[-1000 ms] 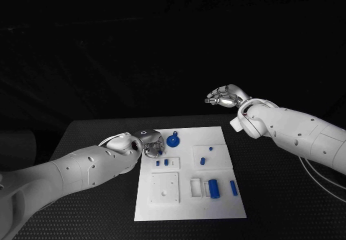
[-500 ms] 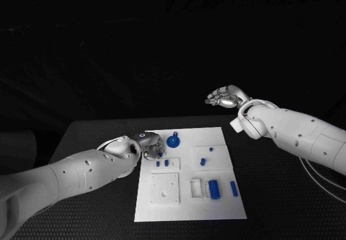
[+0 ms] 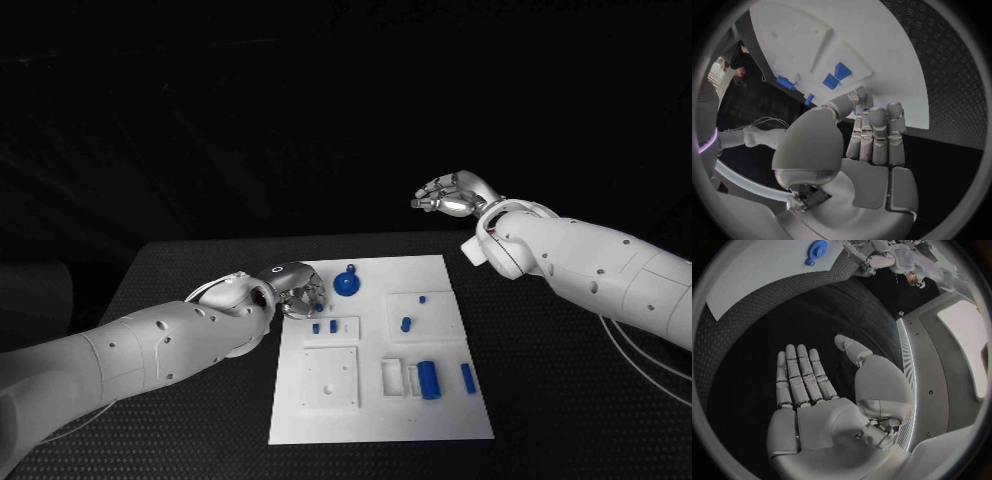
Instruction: Assemble the parts on the task board
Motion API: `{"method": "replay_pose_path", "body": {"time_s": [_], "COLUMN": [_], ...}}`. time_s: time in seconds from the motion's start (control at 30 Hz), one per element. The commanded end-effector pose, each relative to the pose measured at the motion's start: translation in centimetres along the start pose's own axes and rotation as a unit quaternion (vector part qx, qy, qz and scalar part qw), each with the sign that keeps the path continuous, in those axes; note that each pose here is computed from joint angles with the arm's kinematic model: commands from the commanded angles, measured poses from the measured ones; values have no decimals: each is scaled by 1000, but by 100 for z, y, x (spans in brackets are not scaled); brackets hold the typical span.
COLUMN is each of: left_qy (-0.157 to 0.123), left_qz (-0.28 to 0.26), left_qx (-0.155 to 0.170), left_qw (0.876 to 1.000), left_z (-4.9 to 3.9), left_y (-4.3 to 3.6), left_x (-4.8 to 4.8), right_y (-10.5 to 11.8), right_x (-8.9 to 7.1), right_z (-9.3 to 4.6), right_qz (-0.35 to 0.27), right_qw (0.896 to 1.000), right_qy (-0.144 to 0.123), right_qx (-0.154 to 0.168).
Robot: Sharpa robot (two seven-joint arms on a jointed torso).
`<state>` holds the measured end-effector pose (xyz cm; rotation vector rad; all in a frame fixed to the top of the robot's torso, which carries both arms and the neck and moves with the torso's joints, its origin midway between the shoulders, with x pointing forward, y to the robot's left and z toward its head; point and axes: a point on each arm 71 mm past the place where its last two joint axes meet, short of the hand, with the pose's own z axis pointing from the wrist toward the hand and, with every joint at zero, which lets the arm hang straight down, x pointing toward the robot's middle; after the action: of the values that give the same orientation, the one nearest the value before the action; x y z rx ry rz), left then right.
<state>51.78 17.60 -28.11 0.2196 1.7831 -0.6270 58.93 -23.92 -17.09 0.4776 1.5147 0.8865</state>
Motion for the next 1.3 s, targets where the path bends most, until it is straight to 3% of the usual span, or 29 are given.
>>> {"method": "replay_pose_path", "body": {"time_s": [0.03, 0.7, 1.3], "left_qy": [-17, -21, -2], "left_qz": [-11, -32, -28], "left_qx": [3, 5, -2], "left_qw": [1000, 999, 1000], "left_z": [-2, 53, 80], "left_y": [-11, -92, -70], "left_x": [-26, -19, 9], "right_y": [8, 17, 16], "right_x": [10, 22, 20], "right_z": [0, 4, 2], "right_qz": [0, 0, 0], "right_qw": [1000, 1000, 1000], "right_qy": [6, 7, 6], "right_qx": [-5, -6, -6]}}
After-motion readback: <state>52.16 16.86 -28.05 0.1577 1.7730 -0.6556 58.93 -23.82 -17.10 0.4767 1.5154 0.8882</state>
